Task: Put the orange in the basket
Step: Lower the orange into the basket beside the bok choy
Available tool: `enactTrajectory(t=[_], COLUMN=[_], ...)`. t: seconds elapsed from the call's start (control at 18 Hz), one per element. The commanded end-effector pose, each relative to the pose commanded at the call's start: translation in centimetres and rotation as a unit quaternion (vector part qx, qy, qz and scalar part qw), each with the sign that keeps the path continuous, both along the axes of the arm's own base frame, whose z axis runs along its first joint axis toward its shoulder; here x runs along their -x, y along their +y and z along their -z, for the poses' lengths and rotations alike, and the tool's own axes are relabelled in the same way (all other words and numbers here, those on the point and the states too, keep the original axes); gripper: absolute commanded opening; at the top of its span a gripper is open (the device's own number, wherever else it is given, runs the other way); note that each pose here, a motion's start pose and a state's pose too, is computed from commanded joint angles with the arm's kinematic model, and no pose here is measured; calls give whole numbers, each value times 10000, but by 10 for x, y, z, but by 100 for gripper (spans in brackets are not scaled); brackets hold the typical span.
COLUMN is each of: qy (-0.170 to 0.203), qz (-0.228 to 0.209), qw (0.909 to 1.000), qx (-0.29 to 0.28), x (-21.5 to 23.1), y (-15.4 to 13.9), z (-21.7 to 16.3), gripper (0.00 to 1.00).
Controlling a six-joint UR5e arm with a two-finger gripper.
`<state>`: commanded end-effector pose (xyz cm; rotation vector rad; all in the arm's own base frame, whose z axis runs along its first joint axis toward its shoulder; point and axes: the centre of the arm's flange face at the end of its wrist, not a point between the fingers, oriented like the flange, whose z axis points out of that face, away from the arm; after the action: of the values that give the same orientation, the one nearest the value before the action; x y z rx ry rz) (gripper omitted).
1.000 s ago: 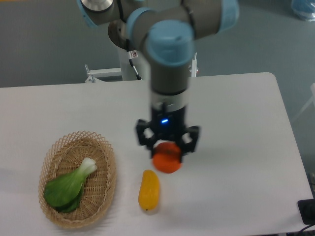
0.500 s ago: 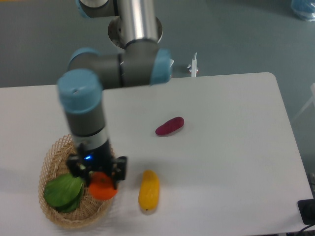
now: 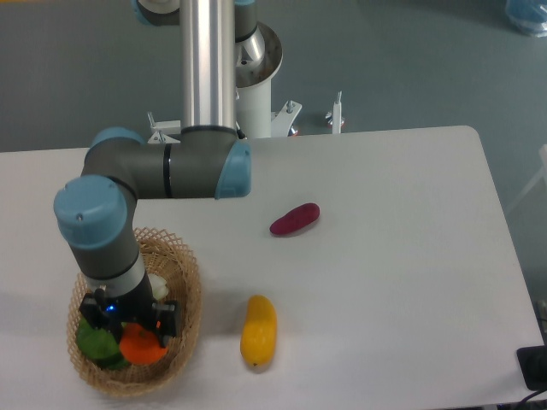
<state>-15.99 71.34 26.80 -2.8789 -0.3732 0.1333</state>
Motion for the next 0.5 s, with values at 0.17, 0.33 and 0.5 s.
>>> enactTrajectory(t=[0.17,0.33,0.5], qy=[-34,-30,-30], qz=[16,46,37], qw=[10000,10000,10000], qx=[77,71,87], x=[-3,-6,-5], y=[0,3,4], z=[11,11,15], gripper=[80,84,91])
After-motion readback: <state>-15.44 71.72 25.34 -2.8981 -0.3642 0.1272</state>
